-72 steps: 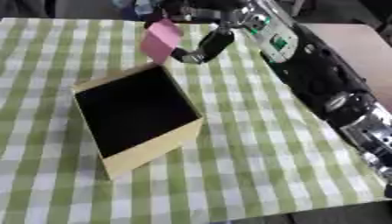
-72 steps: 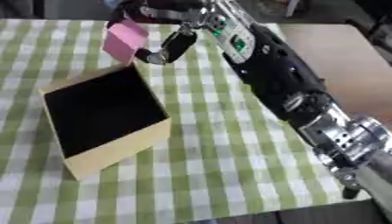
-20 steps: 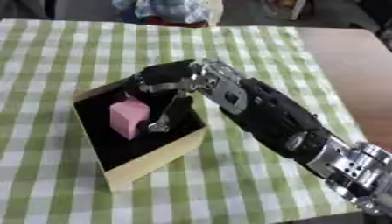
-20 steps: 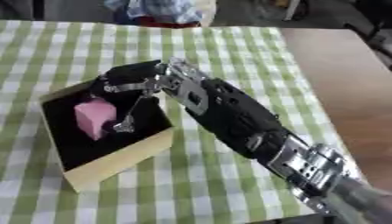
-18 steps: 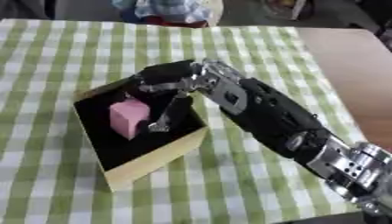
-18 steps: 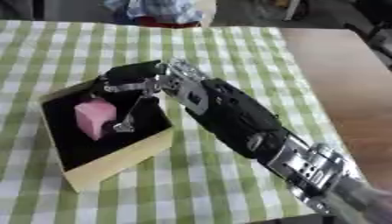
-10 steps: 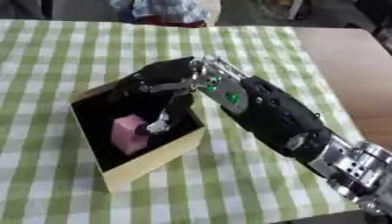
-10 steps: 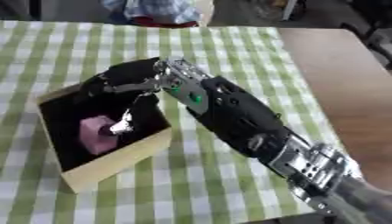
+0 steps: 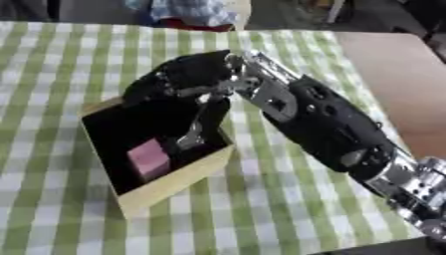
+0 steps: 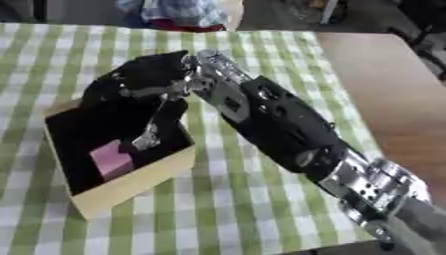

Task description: Pick up objects on the table and place them in the box.

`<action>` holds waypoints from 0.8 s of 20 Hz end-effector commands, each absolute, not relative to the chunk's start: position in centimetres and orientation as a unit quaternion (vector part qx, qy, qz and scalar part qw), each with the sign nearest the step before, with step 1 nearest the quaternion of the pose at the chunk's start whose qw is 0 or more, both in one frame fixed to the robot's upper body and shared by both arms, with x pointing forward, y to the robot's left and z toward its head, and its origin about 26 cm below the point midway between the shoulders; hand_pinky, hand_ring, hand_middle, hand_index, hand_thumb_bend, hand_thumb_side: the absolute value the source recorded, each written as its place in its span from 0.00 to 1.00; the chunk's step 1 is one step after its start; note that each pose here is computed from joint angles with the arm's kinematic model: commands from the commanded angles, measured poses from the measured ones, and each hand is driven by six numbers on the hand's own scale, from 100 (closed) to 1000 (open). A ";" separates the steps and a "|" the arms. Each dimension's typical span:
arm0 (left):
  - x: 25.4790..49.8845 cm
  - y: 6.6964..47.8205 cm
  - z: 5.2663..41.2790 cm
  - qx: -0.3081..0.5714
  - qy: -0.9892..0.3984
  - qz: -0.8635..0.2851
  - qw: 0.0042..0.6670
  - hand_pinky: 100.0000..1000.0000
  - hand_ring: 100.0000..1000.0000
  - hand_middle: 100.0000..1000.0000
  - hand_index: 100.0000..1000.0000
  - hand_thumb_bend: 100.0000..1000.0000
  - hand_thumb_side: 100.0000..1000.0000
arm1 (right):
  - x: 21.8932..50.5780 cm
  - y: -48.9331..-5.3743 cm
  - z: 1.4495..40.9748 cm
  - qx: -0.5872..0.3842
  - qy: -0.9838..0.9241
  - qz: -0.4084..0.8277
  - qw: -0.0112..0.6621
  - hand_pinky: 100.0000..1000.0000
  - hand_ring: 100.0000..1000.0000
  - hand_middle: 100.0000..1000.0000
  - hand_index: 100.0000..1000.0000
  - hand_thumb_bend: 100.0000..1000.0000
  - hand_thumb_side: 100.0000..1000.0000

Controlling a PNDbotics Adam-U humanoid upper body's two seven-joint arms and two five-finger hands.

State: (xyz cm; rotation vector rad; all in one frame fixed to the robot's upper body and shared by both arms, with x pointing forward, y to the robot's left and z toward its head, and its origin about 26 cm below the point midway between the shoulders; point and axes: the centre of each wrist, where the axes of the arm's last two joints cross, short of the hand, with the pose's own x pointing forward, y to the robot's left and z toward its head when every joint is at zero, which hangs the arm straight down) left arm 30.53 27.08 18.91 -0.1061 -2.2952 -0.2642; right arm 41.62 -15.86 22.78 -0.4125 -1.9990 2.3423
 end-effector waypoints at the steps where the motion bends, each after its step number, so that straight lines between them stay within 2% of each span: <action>1: 30.3 27.7 19.5 -0.027 -0.913 -0.104 0.393 0.93 0.73 0.81 0.77 0.14 0.95 | 41.0 -18.3 25.7 -0.136 -0.571 0.806 -0.075 0.77 0.83 0.89 0.99 0.22 0.69; 8: 30.2 28.0 19.7 -0.014 -0.916 -0.094 0.389 0.93 0.73 0.81 0.77 0.14 0.96 | 38.3 -23.5 26.9 -0.166 -0.673 0.720 -0.027 0.75 0.81 0.87 0.99 0.09 0.59; 10: 30.2 28.2 19.7 -0.009 -0.918 -0.090 0.387 0.93 0.73 0.81 0.77 0.14 0.96 | 37.4 -24.4 26.8 -0.168 -0.706 0.688 -0.012 0.73 0.79 0.85 0.99 0.01 0.54; 16: 30.2 28.2 19.9 -0.004 -0.920 -0.083 0.382 0.93 0.73 0.81 0.77 0.14 0.96 | 36.3 -26.9 23.5 -0.154 -0.808 0.563 0.083 0.70 0.76 0.82 0.98 0.00 0.50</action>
